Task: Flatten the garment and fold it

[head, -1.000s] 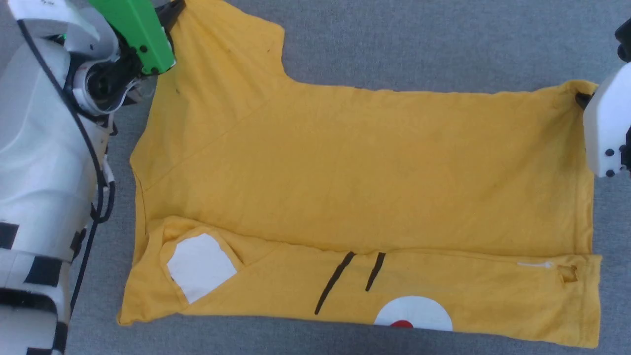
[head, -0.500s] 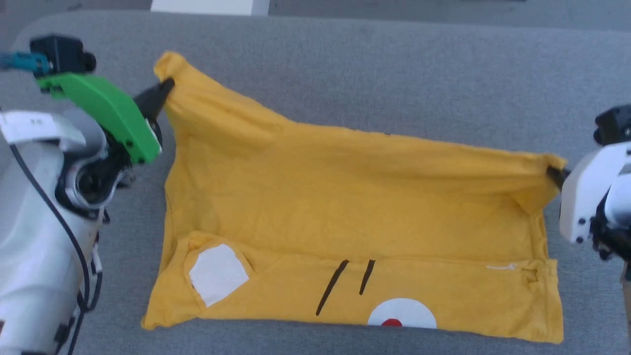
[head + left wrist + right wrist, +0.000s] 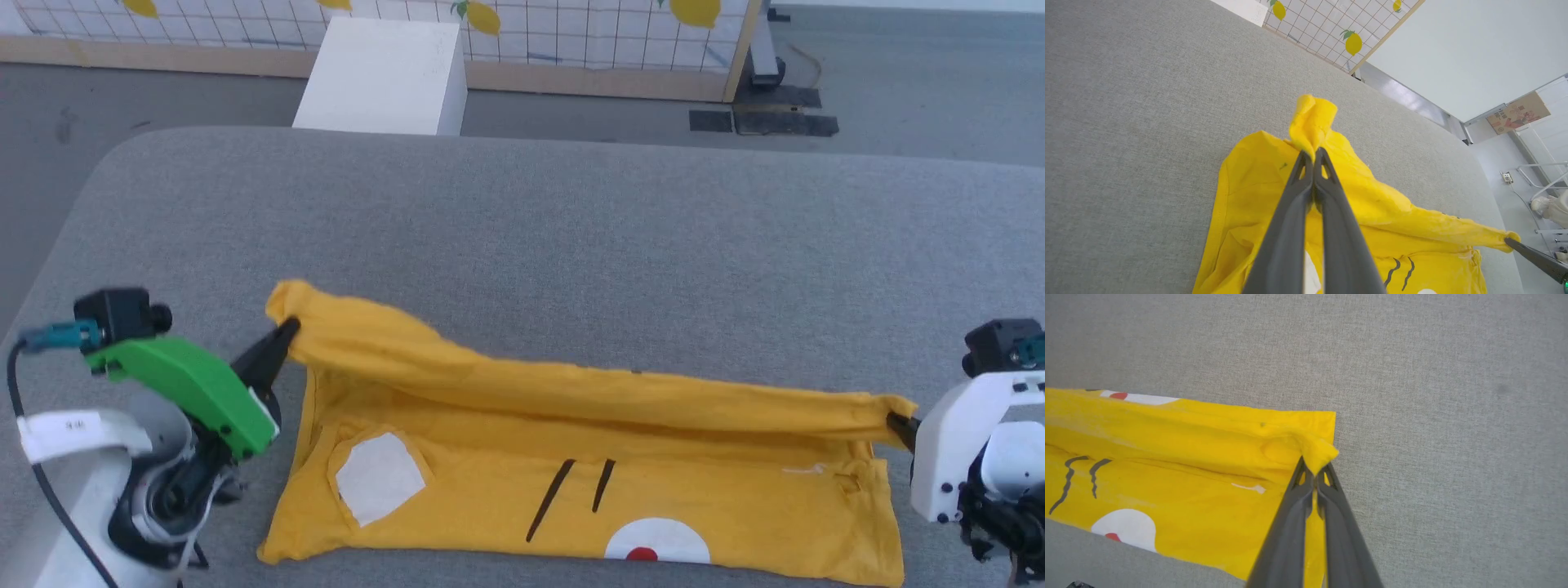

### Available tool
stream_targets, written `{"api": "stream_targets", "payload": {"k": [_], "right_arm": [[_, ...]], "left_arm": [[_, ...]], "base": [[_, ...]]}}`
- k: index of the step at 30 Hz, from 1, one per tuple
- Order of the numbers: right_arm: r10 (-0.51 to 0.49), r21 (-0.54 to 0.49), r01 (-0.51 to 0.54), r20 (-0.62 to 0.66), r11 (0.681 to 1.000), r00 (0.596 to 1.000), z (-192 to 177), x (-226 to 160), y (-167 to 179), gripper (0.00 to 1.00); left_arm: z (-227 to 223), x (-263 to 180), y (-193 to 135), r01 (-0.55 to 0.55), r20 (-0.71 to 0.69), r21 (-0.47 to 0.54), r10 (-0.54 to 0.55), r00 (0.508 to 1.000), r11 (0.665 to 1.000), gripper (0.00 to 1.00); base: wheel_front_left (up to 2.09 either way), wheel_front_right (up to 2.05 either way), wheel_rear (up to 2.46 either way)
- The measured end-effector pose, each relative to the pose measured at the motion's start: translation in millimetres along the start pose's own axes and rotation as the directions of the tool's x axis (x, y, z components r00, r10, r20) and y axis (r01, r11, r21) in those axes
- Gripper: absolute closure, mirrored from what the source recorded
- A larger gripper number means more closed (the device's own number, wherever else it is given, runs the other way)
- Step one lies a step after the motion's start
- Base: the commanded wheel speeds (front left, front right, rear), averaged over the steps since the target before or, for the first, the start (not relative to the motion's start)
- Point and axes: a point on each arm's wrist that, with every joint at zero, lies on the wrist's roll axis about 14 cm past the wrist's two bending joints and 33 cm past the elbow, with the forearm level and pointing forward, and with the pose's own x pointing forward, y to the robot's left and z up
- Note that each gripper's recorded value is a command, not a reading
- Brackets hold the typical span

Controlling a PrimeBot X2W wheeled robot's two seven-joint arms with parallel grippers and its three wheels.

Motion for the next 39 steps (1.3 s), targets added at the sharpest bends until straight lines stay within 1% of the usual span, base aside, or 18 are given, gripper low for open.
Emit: {"api": "stream_targets", "payload": {"k": [6, 10, 15, 16, 17, 18, 21, 26, 29, 30, 31, 32, 34, 37, 39], "right_arm": [[0.003, 0.028, -0.002, -0.052, 1.0, 0.999, -25, 0, 1, 1.0], [0.014, 0.038, -0.009, -0.116, 0.999, 0.993, -48, 6, 5, 1.0], [0.028, 0.049, -0.019, -0.181, 0.999, 0.983, -71, 13, 9, 1.0], [0.029, 0.054, -0.02, -0.18, 0.998, 0.983, -72, 14, 10, 0.88], [0.029, 0.055, -0.02, -0.171, 0.998, 0.985, -71, 14, 10, 0.26], [0.028, 0.053, -0.019, -0.167, 0.998, 0.986, -71, 14, 10, 0.0], [0.031, 0.067, -0.021, -0.14, 0.998, 0.99, -67, 9, 9, 0.0], [0.056, 0.107, -0.048, -0.068, 0.993, 0.996, -54, -11, 8, 0.0], [0.05, 0.132, -0.047, -0.018, 0.99, 0.999, -42, -29, 1, 0.0], [0.044, 0.147, -0.045, 0.013, 0.988, 0.999, -33, -40, -4, 0.0], [0.037, 0.152, -0.041, 0.031, 0.988, 0.999, -28, -44, -7, 0.0], [0.027, 0.153, -0.033, 0.04, 0.988, 0.999, -24, -47, -11, 0.0], [0.009, 0.142, -0.013, 0.033, 0.99, 0.999, -22, -49, -18, 0.0], [0.015, 0.138, -0.012, -0.021, 0.99, 1.0, -26, -42, -19, 0.0], [0.037, 0.148, -0.028, -0.054, 0.989, 0.998, -29, -35, -16, 0.0]], "left_arm": [[-41, -15, 19, -0.066, -0.056, -0.106, 0.061, 0.997, 0.992, 1.0], [-75, -22, 36, -0.141, -0.135, -0.173, 0.118, 0.984, 0.975, 1.0], [-108, -25, 54, -0.231, -0.22, -0.206, 0.185, 0.958, 0.951, 1.0], [-113, -26, 58, -0.25, -0.236, -0.206, 0.2, 0.951, 0.946, 0.83], [-118, -27, 62, -0.268, -0.252, -0.206, 0.214, 0.944, 0.941, 0.19], [-120, -29, 65, -0.283, -0.261, -0.204, 0.226, 0.939, 0.937, 0.0], [-127, -34, 72, -0.324, -0.302, -0.189, 0.259, 0.917, 0.927, 0.0], [-117, -47, 84, -0.376, -0.311, -0.135, 0.321, 0.895, 0.917, 0.0], [-95, -50, 84, -0.371, -0.258, -0.113, 0.333, 0.907, 0.922, 0.0], [-70, -49, 79, -0.343, -0.163, -0.086, 0.327, 0.931, 0.935, 0.0], [-57, -48, 75, -0.324, -0.11, -0.082, 0.314, 0.943, 0.943, 0.0], [-39, -47, 68, -0.29, -0.028, -0.059, 0.289, 0.957, 0.955, 0.0], [-8, -44, 55, -0.237, 0.12, -0.015, 0.237, 0.964, 0.971, 0.0], [32, -42, 39, -0.188, 0.323, 0.106, 0.145, 0.935, 0.976, 0.0], [52, -44, 27, -0.175, 0.441, 0.186, 0.076, 0.894, 0.967, 0.0]], "base": [[0.0, 0.0, 0.0], [0.0, 0.0, 0.0], [0.0, 0.0, 0.0], [0.0, 0.0, 0.0], [0.0, 0.0, 0.0], [0.0, 0.0, 0.0], [0.0, 0.0, 0.0], [0.0, 0.0, 0.0], [0.0, 0.0, 0.0], [0.0, 0.0, 0.0], [0.0, 0.0, 0.0], [0.0, 0.0, 0.0], [0.0, 0.0, 0.0], [0.0, 0.0, 0.0], [0.0, 0.0, 0.0]]}}
